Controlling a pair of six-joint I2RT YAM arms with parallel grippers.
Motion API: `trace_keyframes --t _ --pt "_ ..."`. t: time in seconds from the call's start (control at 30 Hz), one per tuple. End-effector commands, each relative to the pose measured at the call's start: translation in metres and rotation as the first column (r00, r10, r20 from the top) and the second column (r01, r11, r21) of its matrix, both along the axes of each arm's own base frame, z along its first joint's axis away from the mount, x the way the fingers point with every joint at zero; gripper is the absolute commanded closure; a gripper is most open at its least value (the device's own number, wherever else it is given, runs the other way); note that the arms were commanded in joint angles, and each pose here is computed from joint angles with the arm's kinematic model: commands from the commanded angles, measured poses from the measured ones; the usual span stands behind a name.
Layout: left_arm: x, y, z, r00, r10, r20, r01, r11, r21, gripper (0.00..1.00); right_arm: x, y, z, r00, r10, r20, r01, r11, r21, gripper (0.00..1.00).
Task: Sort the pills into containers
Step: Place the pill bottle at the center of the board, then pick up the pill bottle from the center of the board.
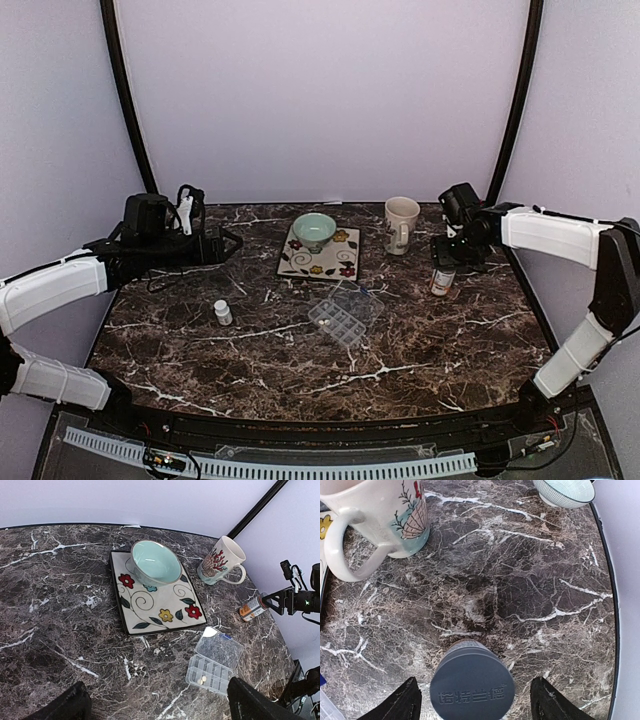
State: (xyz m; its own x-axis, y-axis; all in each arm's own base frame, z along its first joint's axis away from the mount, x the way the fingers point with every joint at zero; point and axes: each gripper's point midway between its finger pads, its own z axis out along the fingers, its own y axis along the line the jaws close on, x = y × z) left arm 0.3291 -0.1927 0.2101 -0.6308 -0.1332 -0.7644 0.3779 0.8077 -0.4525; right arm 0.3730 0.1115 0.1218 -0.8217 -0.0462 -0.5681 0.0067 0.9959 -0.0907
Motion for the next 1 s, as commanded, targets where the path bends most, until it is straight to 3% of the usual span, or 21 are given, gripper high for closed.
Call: trace_keyframes --t 0.0,0.23,0.47,0.97 --pt "0.001 0.004 0.003 1.0 0.004 0.011 -0.004 1.0 0.009 0.02 0.007 -0.005 0.036 0.995 -0.022 0.093 0.021 1.0 0.009 0.24" --pt "0.004 0.017 0.005 0.998 0.054 0.024 -0.054 0.999 -0.009 0.02 0.001 0.02 0.093 0.978 0.039 0.206 -0.044 0.999 0.021 0.24" --pt "0.006 0.044 0.0 0.988 0.152 0.011 -0.152 0.988 -0.019 0.02 -0.012 0.098 0.131 0.938 0.207 0.279 -0.221 0.975 0.02 0.27" --pt "-0.013 0.113 -0.015 0.889 0.455 -0.053 -0.458 0.883 -0.104 0.07 -0.057 0.328 0.107 0.756 0.601 0.26 -0.634 0.77 0.064 0.3"
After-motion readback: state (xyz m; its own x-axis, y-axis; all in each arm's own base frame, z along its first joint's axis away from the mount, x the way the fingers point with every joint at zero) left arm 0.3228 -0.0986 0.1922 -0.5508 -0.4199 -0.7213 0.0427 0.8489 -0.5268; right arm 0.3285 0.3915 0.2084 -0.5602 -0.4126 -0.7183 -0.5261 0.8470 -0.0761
